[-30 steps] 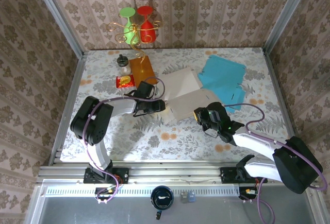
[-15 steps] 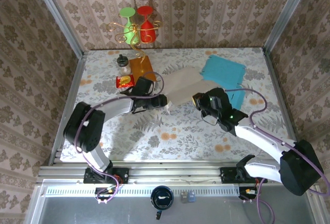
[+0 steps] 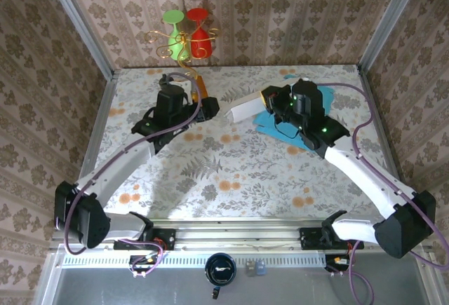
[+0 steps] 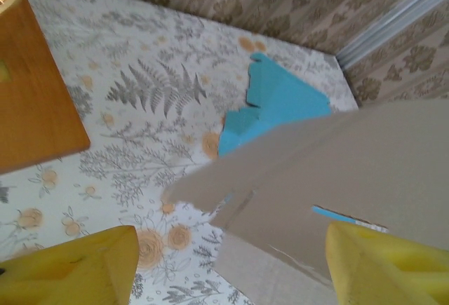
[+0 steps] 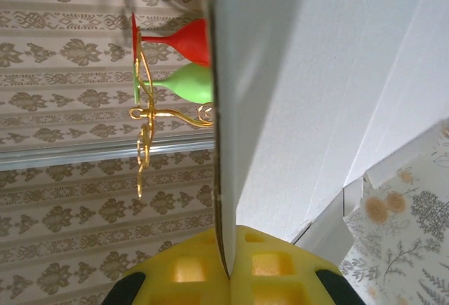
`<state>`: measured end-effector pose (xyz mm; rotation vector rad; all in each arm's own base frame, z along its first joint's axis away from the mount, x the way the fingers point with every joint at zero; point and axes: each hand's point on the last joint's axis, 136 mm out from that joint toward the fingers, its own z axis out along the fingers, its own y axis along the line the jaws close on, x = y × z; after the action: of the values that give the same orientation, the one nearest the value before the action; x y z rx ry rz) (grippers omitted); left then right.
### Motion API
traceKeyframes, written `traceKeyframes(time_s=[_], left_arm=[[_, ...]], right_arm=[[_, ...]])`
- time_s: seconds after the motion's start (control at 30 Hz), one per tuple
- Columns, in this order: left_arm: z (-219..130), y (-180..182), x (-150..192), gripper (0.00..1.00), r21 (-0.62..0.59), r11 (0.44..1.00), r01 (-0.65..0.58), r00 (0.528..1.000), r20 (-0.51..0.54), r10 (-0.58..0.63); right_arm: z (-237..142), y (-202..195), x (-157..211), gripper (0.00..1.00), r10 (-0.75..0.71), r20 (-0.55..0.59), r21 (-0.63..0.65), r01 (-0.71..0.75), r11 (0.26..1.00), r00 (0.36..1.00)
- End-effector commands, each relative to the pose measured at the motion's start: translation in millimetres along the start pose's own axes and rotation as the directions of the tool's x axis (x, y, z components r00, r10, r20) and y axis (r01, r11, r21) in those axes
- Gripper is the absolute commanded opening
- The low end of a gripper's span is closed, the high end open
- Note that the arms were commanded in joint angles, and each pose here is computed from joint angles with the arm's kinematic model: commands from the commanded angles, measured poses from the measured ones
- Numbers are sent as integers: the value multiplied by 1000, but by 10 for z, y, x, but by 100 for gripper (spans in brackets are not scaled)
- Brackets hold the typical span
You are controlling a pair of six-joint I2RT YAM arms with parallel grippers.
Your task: Fold the paper box
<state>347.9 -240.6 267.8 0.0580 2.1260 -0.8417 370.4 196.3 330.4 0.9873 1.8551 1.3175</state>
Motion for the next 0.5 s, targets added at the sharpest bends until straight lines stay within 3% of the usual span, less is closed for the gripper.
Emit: traceKeyframes(time_s=[0.0, 0.27, 0.47], left_arm=[[-203, 9, -289, 70, -22, 1000, -15, 996, 86, 17], [-359, 187, -507, 66, -6, 998, 58, 992, 111, -57], [-336, 282, -404, 65, -17, 994, 106, 994, 32, -106]], right_arm=[[-196, 17, -32, 0, 52, 39, 93, -55, 994, 998], [-716, -247, 290, 0, 227, 88, 333, -243, 911, 970], [-697, -250, 380, 0, 267, 151, 423, -306, 853, 952]])
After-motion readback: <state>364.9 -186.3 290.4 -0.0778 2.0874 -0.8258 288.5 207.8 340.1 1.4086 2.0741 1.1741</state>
